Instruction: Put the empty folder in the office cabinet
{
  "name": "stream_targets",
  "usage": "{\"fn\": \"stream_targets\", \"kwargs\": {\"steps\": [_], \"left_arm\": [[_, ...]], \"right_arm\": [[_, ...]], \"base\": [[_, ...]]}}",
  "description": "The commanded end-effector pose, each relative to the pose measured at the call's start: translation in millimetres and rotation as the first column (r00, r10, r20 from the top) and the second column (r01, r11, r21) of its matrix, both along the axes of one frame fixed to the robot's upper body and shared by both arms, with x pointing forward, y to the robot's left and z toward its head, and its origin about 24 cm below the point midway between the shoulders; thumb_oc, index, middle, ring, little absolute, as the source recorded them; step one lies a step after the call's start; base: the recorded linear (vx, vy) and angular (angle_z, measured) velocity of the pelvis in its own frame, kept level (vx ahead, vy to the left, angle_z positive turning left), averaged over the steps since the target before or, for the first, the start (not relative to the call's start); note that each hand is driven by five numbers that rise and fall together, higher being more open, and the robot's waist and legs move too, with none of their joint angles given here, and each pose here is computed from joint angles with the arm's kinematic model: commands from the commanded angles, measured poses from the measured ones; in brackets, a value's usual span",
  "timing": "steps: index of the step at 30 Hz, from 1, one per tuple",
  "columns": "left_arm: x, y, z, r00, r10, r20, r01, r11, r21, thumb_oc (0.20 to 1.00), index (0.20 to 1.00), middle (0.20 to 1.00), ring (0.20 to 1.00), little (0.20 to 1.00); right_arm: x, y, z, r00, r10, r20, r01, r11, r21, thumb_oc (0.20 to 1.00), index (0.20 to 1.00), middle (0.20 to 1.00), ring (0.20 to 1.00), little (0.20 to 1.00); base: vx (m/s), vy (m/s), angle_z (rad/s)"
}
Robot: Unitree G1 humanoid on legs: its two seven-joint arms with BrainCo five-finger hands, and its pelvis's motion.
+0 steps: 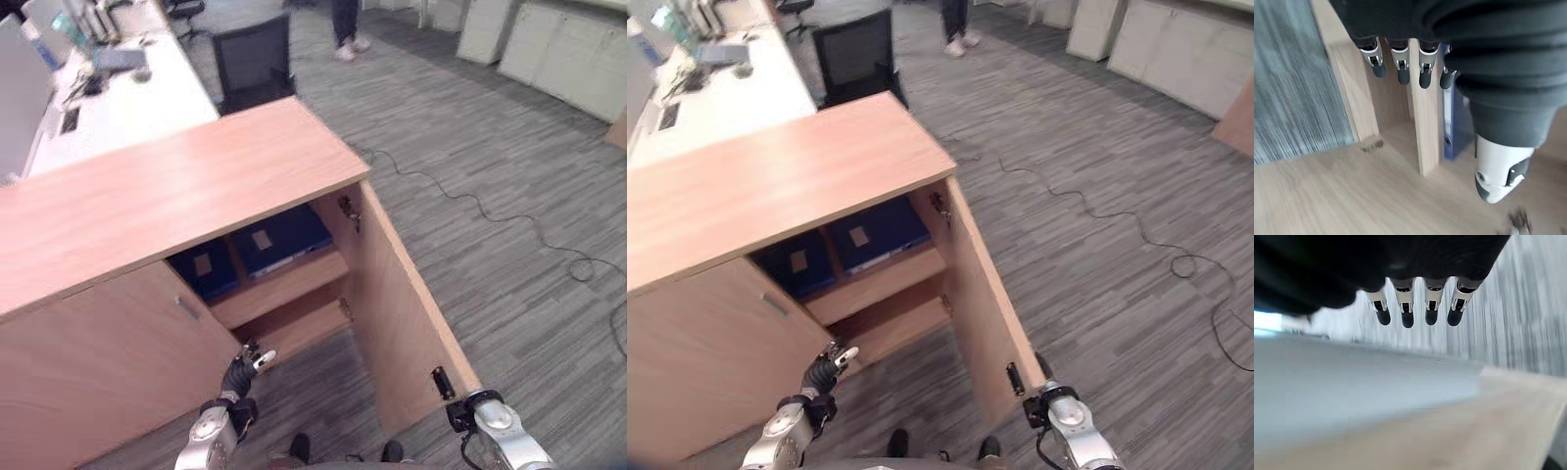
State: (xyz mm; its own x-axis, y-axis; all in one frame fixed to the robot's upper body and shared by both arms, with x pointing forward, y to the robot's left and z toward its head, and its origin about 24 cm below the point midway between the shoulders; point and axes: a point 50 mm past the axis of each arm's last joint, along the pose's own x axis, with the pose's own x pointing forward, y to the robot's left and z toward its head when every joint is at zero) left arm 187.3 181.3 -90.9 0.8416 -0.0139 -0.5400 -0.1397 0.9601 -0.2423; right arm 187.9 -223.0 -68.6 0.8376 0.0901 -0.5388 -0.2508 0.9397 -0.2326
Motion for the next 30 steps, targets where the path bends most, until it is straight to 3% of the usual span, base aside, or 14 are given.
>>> {"fn": "stream_targets", "kwargs": {"steps": [1, 6, 12, 19, 30], "left_arm": [[30.8, 19.6, 27.9, 0.988, -0.001, 0.154, -0.010, 0.998, 0.066, 1.000, 1.000, 1.000, 1.000, 1.000], [26.1, 22.4, 24.8, 0.990, -0.002, 0.140, -0.008, 0.997, 0.072, 1.000, 1.000, 1.000, 1.000, 1.000], [25.5, 20.3, 25.5, 0.990, -0.024, 0.137, 0.012, 0.996, 0.086, 1.000, 1.000, 1.000, 1.000, 1.000], [26.0, 29.4, 30.8, 0.988, -0.055, 0.144, 0.036, 0.991, 0.133, 1.000, 1.000, 1.000, 1.000, 1.000], [28.6, 19.1, 32.8, 0.977, -0.144, 0.158, 0.123, 0.983, 0.133, 1.000, 1.000, 1.000, 1.000, 1.000]], "right_arm": [[41.5, 44.4, 29.4, 0.972, 0.131, 0.193, -0.146, 0.987, 0.068, 1.000, 1.000, 1.000, 1.000, 1.000], [39.2, 43.8, 28.7, 0.973, 0.144, 0.180, -0.157, 0.986, 0.062, 1.000, 1.000, 1.000, 1.000, 1.000], [31.9, 40.3, 18.0, 0.990, 0.053, 0.132, -0.066, 0.993, 0.095, 1.000, 1.000, 1.000, 1.000, 1.000], [48.9, 47.3, 30.7, 0.979, -0.029, 0.204, -0.001, 0.989, 0.145, 1.000, 1.000, 1.000, 1.000, 1.000], [81.7, -19.5, 53.2, 0.881, -0.363, 0.302, 0.349, 0.931, 0.103, 1.000, 1.000, 1.000, 1.000, 1.000]], "base": [[-0.16, 0.108, 1.20], [-0.04, 0.115, 0.93], [0.04, 0.252, 0.93], [0.02, 0.261, 0.46], [0.09, 0.057, 0.69]]}}
